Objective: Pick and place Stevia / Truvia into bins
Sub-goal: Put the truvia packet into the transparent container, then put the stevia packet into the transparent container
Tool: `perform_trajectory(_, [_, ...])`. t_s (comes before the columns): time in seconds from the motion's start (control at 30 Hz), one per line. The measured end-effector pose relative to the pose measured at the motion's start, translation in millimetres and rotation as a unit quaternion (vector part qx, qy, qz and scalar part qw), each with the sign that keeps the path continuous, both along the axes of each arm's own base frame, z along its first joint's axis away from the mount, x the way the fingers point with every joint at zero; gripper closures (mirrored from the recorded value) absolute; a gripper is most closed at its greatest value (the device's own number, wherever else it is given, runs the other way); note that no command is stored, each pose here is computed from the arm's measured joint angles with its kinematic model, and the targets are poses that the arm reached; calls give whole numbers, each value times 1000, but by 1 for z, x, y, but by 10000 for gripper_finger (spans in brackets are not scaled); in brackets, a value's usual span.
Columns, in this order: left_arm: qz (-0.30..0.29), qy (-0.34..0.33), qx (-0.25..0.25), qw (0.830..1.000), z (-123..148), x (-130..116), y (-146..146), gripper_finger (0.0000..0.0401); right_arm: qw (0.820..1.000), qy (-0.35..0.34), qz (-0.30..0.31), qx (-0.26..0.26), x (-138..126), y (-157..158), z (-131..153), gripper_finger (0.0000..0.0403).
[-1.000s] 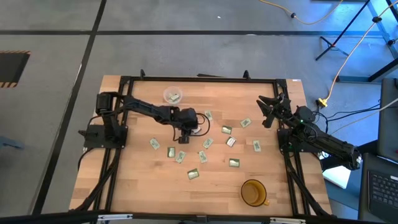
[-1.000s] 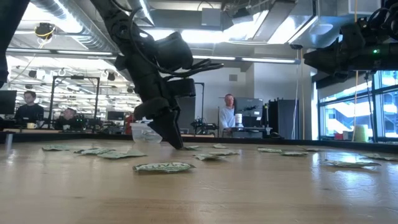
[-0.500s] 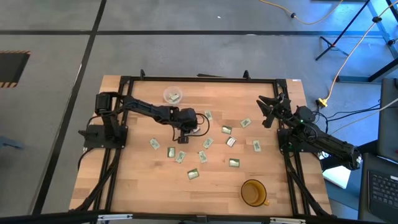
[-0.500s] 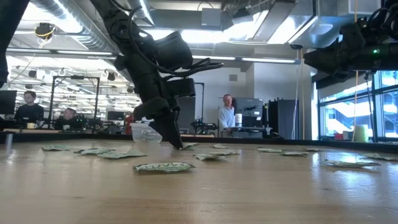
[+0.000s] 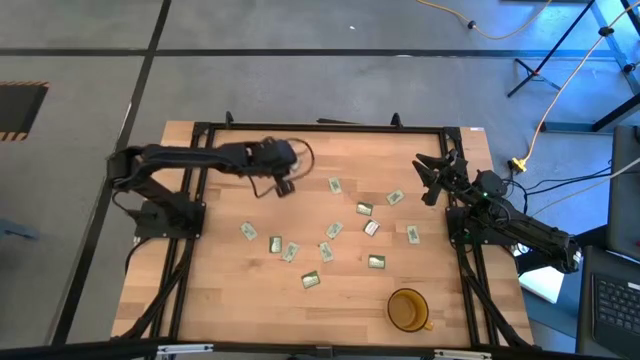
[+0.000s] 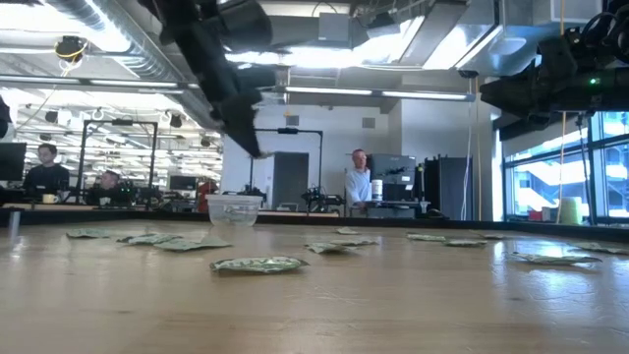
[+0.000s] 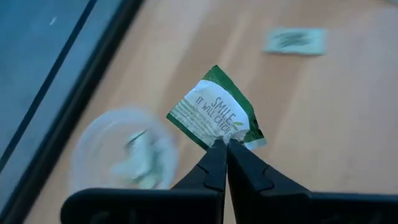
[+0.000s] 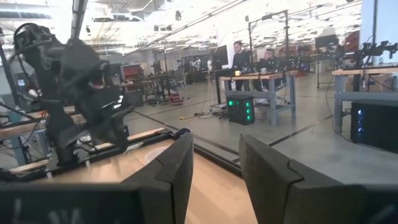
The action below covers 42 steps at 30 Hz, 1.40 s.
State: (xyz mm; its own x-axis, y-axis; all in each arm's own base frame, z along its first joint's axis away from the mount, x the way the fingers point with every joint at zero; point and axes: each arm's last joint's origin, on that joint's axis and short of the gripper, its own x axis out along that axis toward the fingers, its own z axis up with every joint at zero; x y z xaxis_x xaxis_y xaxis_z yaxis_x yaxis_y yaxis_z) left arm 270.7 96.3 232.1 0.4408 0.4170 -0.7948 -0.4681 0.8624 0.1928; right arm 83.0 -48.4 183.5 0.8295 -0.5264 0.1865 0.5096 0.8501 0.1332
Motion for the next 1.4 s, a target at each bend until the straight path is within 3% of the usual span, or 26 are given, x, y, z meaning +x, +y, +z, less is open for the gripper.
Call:
perform_trajectory(0.2, [71, 13, -26, 997, 5, -26, 31, 398, 1000, 0, 0, -1, 0, 0, 0, 269])
perform_trajectory(0.4, [115, 34, -46, 992, -10, -34, 58, 398, 1000, 1, 0, -1, 0, 0, 0, 269])
perform_trajectory(0.73, [124, 62, -83, 987, -46, -28, 84, 398, 1000, 1, 0, -2, 0, 0, 0, 269])
perform_trajectory(1.07, [116, 66, -105, 986, -62, -25, 92, 396, 1000, 1, 0, -2, 0, 0, 0, 269])
perform_trajectory(1.4, [117, 77, -89, 986, -60, -25, 93, 337, 1000, 1, 0, -2, 0, 0, 0, 269])
